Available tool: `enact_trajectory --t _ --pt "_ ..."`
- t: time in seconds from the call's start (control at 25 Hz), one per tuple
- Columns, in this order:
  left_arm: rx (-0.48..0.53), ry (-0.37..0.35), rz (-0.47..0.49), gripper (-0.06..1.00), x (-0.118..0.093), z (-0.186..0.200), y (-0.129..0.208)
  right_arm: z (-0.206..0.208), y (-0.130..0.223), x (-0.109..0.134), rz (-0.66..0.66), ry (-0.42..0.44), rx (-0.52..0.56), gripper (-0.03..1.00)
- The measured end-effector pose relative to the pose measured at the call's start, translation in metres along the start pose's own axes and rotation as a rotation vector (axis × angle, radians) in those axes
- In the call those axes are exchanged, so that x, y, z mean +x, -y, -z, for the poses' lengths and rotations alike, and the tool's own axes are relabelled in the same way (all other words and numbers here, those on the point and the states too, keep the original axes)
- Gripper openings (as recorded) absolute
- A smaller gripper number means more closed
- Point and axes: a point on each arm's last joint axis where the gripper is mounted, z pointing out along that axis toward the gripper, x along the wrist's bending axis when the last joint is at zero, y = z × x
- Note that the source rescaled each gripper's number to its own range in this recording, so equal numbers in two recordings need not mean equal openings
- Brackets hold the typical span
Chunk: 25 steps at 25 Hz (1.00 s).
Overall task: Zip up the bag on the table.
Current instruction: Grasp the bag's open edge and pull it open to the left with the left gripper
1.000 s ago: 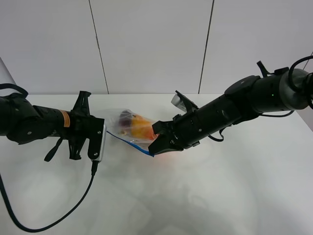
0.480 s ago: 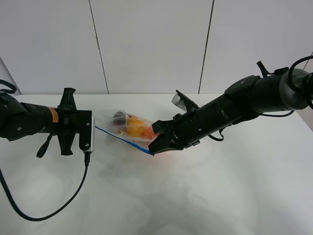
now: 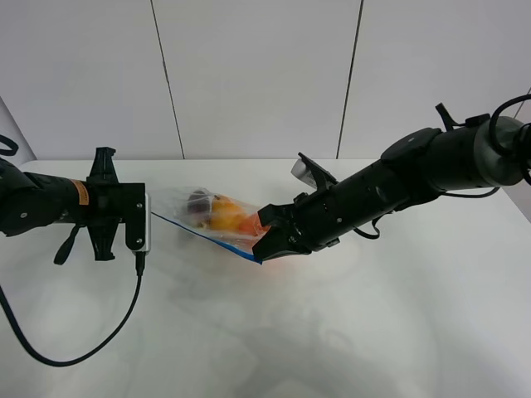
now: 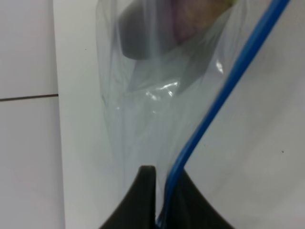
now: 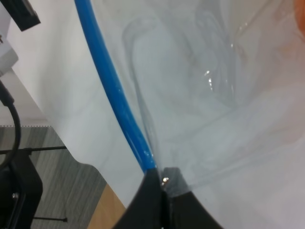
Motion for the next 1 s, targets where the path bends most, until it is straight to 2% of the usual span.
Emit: enact_trajectory --t 0.24,0.68,1.0 --pt "0.034 -0.004 0.028 0.0 0.001 0.001 0.014 0.0 0.0 0.0 -0.001 -0.001 -0.001 0.0" --pt "0.046 0.008 0.033 0.0 0.0 0.001 0.016 0.0 0.0 0.0 0.005 0.003 0.002 0.0" --pt "0.055 0.002 0.098 0.0 0.001 0.001 0.017 0.0 0.0 0.0 0.007 0.004 0.003 0.0"
